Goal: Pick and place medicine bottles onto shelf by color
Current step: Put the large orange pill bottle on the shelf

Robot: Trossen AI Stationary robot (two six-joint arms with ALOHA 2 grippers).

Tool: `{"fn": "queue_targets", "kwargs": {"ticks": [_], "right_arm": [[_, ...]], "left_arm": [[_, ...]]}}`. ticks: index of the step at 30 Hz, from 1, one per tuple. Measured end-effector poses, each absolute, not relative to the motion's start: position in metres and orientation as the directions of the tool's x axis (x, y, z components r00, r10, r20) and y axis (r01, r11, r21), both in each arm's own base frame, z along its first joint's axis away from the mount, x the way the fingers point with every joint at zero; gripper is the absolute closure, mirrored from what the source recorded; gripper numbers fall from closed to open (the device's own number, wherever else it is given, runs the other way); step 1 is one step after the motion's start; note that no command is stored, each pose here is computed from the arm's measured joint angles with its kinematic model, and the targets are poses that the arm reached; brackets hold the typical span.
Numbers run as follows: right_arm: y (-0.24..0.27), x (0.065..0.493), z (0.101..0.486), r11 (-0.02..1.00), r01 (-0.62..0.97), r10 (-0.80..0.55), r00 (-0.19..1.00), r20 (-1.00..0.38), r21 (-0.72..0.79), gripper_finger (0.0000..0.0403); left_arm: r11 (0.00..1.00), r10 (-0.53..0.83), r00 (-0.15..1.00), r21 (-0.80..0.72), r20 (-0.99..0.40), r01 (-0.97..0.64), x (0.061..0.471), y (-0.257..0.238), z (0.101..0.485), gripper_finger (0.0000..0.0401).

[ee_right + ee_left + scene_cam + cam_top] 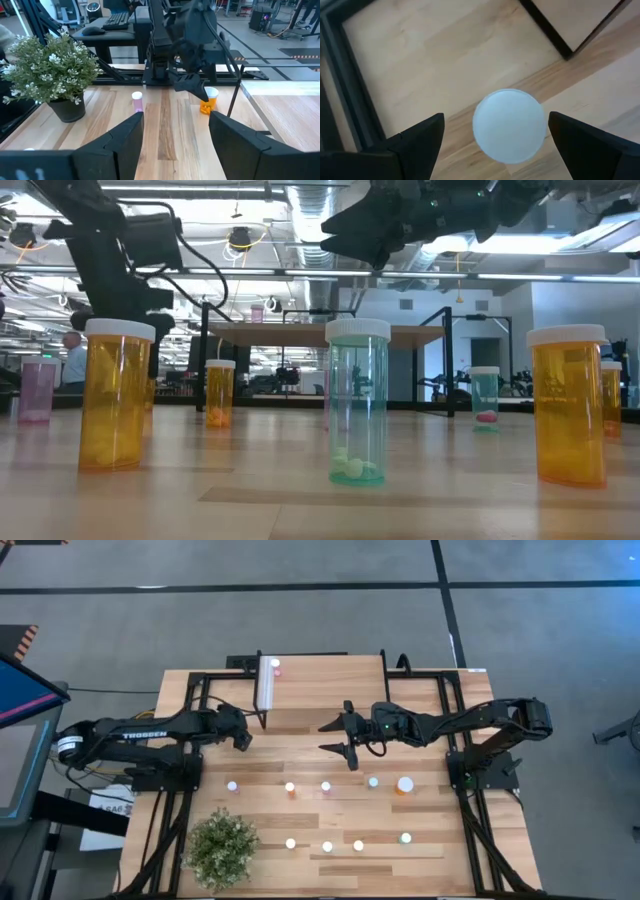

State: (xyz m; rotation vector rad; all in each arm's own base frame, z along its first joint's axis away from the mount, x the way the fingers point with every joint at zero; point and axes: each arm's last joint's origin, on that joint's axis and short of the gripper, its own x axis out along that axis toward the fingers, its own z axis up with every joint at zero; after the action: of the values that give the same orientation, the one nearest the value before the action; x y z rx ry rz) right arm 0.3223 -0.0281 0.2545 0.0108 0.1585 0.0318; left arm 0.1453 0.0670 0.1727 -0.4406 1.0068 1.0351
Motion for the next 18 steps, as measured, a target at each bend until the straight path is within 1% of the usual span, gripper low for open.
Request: {"fn": "queue_targets", "kwargs": {"ticks": [5,10,14,18], "right_arm": [[-0.028,0.322,0.254,0.999,-0.032,0.033,0.987,-0.158,0.013,0.0154],[-0.028,0.322,0.254,0.999,-0.032,0.033,0.987,-0.158,0.013,0.0154],[-0.028,0.322,0.254,0.999,-0.032,0.033,0.987,-0.158,0.013,0.0154],[-0.028,0.322,0.254,0.999,-0.032,0.033,0.987,-0.158,0.013,0.0154]], "left_arm": [[0.502,0.451,0.167,0.095,-0.877,-0.859,0.152,0.072,0.167,0.0061],[0.526,0.399,0.192,0.052,-0.897,-0.849,0.154,0.076,0.165,0.0079],[0.52,0.4,0.181,0.061,-0.898,-0.852,0.152,0.079,0.164,0.0103],[0.513,0.397,0.172,0.063,-0.902,-0.856,0.15,0.08,0.164,0.014]]}}
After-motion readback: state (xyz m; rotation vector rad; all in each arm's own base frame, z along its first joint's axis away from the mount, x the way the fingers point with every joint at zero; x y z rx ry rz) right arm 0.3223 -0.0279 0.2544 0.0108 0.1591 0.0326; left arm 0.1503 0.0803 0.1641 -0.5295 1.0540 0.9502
